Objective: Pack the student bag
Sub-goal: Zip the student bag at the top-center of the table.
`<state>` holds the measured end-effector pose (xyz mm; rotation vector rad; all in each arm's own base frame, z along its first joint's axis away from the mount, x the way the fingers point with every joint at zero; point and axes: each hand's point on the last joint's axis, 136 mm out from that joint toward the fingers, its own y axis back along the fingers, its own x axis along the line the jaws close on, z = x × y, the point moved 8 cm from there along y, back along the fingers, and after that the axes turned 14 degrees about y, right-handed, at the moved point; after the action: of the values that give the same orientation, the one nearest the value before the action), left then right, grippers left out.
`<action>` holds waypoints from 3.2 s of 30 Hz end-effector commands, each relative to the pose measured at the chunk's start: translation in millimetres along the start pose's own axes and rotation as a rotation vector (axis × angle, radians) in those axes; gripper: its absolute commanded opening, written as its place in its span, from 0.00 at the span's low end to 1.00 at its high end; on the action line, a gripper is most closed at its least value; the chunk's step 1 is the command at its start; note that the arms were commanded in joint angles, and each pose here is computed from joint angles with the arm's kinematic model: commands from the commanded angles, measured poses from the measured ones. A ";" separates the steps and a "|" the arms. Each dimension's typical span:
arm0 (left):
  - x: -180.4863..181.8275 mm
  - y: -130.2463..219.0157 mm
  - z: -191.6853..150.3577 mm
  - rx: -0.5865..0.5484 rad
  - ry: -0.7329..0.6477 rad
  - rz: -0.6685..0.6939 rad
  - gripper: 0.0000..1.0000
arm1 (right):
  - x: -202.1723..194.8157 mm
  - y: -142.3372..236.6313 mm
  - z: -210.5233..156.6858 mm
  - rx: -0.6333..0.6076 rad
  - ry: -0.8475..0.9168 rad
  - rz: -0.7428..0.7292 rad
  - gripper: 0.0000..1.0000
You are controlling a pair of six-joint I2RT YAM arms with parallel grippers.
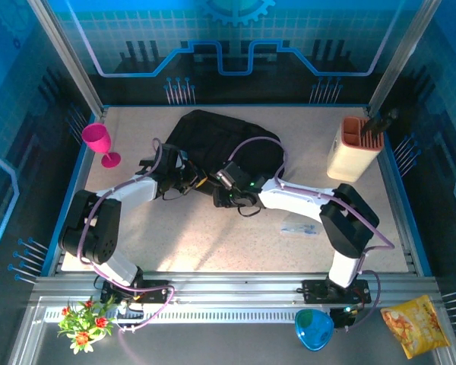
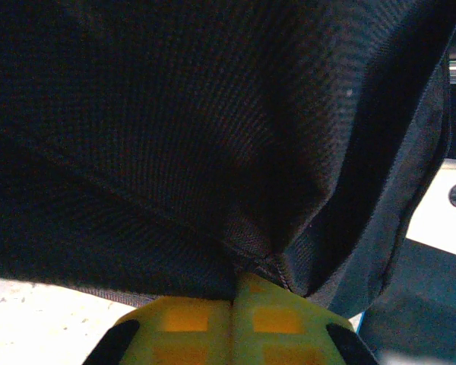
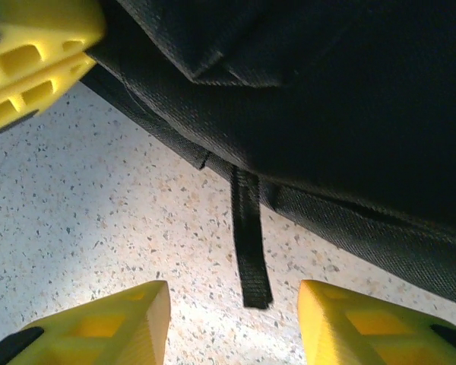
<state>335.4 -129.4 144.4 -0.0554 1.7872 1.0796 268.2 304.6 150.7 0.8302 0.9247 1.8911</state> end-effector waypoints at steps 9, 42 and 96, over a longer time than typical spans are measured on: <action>-19.2 8.5 -5.6 0.015 -0.041 -0.049 0.00 | -3.6 -14.5 15.3 -0.009 -0.011 -0.126 0.39; -27.1 4.2 15.8 -0.095 -0.107 0.040 0.00 | -131.5 87.1 -45.2 -0.119 -0.236 -0.411 0.00; 31.3 3.6 1.9 -0.051 0.281 -0.001 0.43 | 23.6 39.4 20.0 0.018 0.294 0.234 0.00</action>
<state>310.3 -110.5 121.0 -0.2522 2.0355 1.1560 265.1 324.8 188.4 0.6948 1.0943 2.2694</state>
